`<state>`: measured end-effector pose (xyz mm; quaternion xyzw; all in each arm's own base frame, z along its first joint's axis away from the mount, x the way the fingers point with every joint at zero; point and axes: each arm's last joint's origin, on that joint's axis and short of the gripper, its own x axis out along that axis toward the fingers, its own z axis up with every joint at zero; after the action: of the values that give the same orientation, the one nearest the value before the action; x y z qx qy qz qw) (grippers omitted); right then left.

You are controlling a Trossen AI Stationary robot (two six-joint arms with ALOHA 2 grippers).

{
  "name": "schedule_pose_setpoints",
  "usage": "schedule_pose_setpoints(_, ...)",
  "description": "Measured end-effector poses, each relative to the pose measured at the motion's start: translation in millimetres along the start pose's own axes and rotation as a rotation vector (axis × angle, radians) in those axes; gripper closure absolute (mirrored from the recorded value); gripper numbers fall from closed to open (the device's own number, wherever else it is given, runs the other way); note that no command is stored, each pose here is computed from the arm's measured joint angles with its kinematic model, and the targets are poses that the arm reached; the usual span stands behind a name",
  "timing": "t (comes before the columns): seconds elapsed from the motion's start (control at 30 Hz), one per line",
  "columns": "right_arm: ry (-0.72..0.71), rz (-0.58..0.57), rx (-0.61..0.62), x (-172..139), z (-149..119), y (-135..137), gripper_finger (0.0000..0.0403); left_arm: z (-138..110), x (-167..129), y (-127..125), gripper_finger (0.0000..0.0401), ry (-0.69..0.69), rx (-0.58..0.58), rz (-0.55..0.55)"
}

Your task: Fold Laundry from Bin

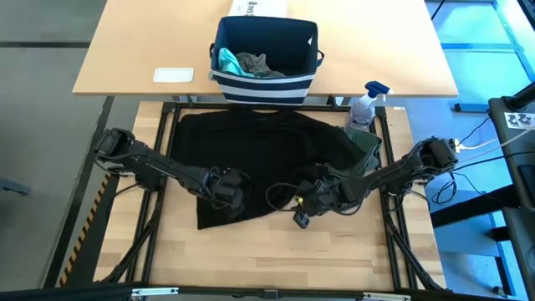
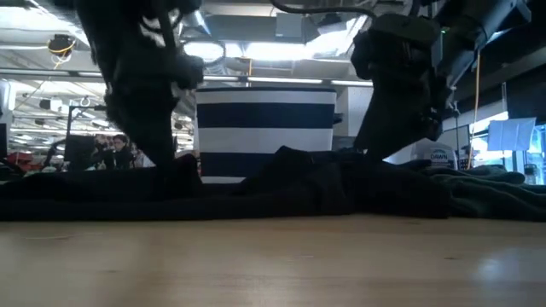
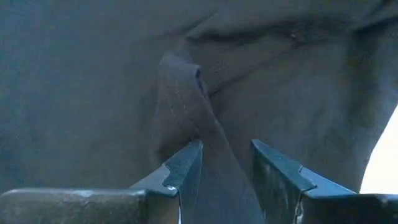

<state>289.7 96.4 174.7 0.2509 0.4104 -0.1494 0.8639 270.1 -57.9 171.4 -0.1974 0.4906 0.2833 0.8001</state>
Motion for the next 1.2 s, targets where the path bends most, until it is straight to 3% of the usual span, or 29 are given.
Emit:
schedule_pose_setpoints(0.17,-0.013,-0.011,0.013,-0.6,-1.9,1.4,0.0215,-4.5,12.1,19.6,0.027,0.075,0.024,0.074)
schedule_pose_setpoints(0.33,-0.002,-0.003,0.013,-0.8,-1.3,1.7,0.0215,-4.1,-8.3,53.9,0.027,0.098,0.098,0.394)
schedule_pose_setpoints(0.43,-0.028,0.026,-0.028,-5.7,7.3,10.0,0.0215,-1.3,-21.0,69.5,0.027,0.086,0.101,0.474)
schedule_pose_setpoints(0.57,-0.128,0.053,-0.227,-16.3,26.5,26.5,0.0215,7.1,-28.5,72.9,0.027,0.057,0.109,0.371)
schedule_pose_setpoints(0.73,-0.235,0.062,-0.561,0.0,32.8,34.2,0.0215,17.2,-41.3,55.5,0.027,-0.037,0.146,0.065)
schedule_pose_setpoints(0.9,-0.137,-0.024,-0.586,39.2,27.6,17.1,0.0226,20.3,-48.4,37.6,0.027,-0.115,0.166,-0.112)
schedule_pose_setpoints(1.0,-0.172,-0.163,-0.573,52.2,31.7,6.7,0.0239,17.4,-48.5,31.3,0.027,-0.121,0.183,-0.137)
schedule_pose_setpoints(1.1,-0.303,-0.417,-0.522,53.2,55.0,-8.1,0.0252,14.4,-46.4,28.4,0.027,-0.117,0.201,-0.125)
schedule_pose_setpoints(1.2,-0.387,-0.674,-0.412,53.0,86.1,-40.6,0.0263,14.1,-45.4,27.0,0.027,-0.129,0.206,-0.113)
